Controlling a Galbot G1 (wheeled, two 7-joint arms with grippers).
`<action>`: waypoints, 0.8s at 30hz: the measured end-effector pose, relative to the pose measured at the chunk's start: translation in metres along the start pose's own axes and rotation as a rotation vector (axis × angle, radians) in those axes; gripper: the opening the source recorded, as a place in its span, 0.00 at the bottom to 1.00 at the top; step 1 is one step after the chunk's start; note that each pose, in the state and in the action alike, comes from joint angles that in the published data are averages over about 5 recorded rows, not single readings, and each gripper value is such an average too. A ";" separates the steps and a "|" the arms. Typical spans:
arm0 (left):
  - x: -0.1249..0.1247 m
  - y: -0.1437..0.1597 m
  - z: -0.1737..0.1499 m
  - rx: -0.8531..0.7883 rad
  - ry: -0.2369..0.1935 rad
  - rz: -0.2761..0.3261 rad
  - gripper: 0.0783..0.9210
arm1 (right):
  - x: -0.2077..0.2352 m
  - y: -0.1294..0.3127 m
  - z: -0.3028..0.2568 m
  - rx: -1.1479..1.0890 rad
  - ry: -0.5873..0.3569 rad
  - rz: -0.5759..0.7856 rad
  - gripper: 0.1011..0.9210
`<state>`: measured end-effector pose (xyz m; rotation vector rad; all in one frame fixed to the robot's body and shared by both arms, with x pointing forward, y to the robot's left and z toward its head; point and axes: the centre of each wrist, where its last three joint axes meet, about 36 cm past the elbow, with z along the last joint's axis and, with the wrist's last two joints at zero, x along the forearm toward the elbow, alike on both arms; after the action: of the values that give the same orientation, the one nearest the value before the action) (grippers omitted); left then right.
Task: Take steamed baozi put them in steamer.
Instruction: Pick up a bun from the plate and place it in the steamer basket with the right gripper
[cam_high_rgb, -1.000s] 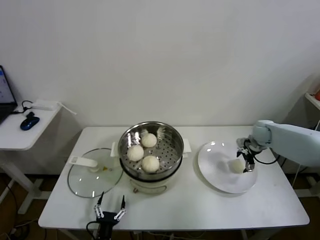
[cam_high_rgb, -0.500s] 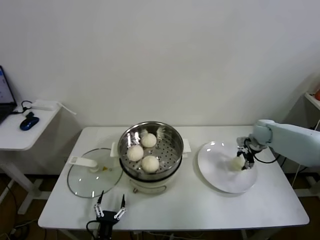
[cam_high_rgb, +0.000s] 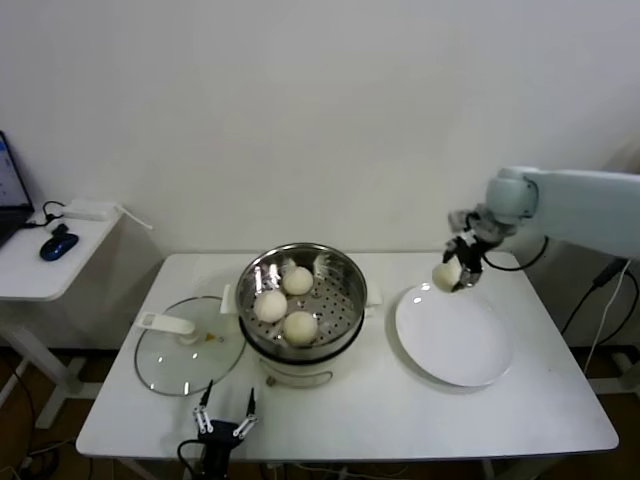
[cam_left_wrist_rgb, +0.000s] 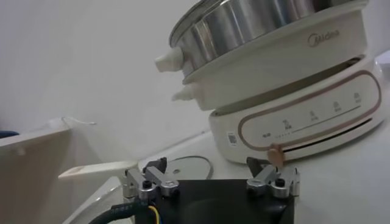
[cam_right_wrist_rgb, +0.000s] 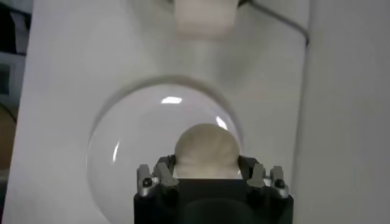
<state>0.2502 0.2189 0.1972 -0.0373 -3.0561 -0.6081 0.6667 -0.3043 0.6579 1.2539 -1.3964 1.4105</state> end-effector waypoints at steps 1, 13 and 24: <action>0.000 0.000 0.000 0.000 -0.001 0.001 0.88 | 0.008 -0.002 -0.010 0.003 -0.014 0.005 0.71; 0.000 0.001 -0.001 -0.003 -0.005 -0.001 0.88 | 0.050 -0.011 -0.130 0.029 -0.145 0.021 0.71; 0.001 0.004 0.003 -0.003 0.005 -0.009 0.88 | -0.002 -0.011 -0.184 0.050 -0.150 -0.032 0.71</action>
<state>0.2490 0.2241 0.1963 -0.0222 -3.0521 -0.6118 0.6553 -0.1210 0.6746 1.4335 -1.4407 1.3606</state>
